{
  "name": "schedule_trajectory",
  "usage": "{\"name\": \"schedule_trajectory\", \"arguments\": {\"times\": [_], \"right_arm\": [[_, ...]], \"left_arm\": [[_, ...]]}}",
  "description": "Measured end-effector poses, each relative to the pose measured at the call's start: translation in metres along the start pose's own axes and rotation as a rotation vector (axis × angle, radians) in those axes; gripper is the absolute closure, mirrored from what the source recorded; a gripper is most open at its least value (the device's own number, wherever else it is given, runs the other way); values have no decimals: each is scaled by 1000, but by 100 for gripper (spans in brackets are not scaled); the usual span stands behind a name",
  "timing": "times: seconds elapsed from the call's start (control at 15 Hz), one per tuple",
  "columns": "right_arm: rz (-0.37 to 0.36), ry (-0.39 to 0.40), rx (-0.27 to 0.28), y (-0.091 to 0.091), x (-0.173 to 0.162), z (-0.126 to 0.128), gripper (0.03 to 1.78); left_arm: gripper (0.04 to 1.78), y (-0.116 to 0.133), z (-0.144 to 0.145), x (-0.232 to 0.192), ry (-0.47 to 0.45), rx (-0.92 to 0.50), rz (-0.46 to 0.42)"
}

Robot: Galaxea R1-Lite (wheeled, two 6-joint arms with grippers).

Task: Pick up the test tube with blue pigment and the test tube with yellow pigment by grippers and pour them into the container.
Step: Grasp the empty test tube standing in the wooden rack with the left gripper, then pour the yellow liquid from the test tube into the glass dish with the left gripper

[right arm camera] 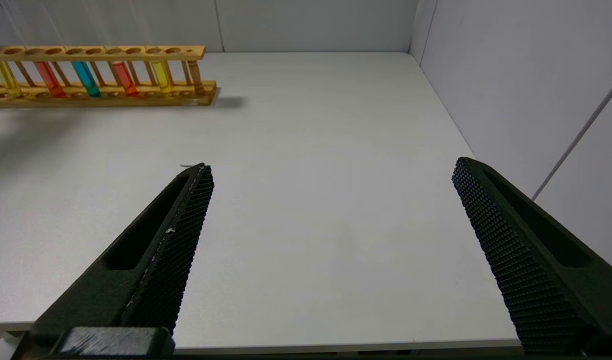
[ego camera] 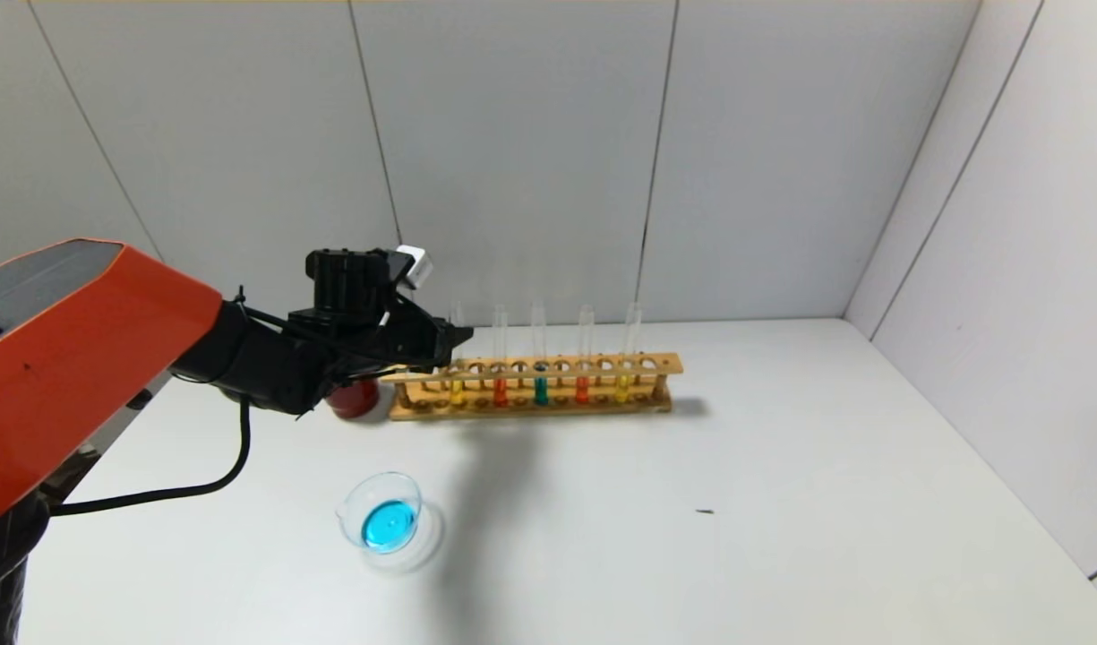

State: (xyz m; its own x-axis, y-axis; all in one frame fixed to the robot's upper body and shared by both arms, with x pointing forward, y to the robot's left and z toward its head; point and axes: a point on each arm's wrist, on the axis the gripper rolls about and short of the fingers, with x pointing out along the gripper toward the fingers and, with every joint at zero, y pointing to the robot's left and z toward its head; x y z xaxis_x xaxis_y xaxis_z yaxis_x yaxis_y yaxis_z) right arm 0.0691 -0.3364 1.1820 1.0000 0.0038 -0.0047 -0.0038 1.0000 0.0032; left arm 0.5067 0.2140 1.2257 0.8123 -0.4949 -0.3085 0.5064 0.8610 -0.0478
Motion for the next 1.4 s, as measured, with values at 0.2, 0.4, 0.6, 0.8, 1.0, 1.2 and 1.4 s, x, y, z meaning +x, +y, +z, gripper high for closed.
{"name": "schedule_trajectory", "arguments": {"times": [0.2,0.4,0.6,0.8,1.0,1.2,1.4], "right_arm": [[0,0,0,0,0,0,6],[0,0,0,0,0,0,6],[0,0,0,0,0,0,6],[0,0,0,0,0,0,6],[0,0,0,0,0,0,6],[0,0,0,0,0,0,6],[0,0,0,0,0,0,6]], "left_arm": [[146,-4,-1,3,3,3,-9],[148,-4,-2,3,4,3,-10],[148,-5,-2,2,6,19,-10],[148,-6,4,-2,-4,49,19],[148,-9,23,-14,-37,66,24],[148,-13,48,-34,-75,99,27],[148,-21,74,-62,-116,137,28]]}}
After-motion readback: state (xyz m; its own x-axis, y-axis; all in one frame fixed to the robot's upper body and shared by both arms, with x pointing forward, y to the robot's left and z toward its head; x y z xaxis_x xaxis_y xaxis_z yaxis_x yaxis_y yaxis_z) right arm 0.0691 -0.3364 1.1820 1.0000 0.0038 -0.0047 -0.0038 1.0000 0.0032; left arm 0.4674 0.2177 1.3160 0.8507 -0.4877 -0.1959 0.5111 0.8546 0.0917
